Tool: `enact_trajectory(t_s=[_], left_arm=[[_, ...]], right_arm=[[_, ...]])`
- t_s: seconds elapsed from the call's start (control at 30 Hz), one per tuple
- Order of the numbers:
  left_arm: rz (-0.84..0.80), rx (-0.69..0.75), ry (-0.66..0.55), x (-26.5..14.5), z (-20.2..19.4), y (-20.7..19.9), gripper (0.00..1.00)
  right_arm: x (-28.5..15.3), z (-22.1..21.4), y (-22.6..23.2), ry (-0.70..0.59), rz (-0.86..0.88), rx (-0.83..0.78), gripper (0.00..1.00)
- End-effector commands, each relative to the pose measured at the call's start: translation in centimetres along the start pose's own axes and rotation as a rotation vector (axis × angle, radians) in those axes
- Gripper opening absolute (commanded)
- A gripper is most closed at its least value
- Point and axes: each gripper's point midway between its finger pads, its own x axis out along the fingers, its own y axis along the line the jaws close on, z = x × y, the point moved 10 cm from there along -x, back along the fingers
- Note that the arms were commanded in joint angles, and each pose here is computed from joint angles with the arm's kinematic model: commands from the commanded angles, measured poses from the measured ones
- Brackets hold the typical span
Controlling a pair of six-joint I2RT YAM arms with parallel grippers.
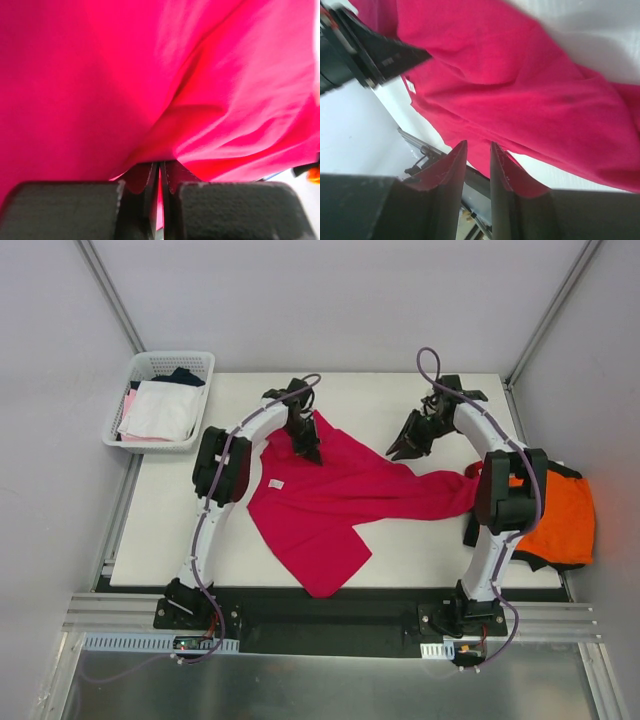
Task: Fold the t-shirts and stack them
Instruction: Flatten the tshirt out
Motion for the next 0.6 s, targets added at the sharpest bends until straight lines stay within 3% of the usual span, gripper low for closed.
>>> enact_trajectory(t_s=[0.0, 0.3, 0.57], left_arm=[[-0.039, 0.024, -0.11, -1.0, 2.9, -0.6, 0.0], [-0.019, 0.012, -0.156, 1.8, 5.9, 0.6, 0.02], [0.1, -0.081, -0.295, 2.4, 8.8, 2.5, 0.15]], right_arm=[[-0.3, -2.0, 0.7, 0.056, -0.005, -0.054, 0.28], [3.0, -3.4, 1.8, 0.171, -0.035, -0.093, 0.27], [5.6, -3.8, 2.4, 0.237, -0.037, -0.108, 0.27]])
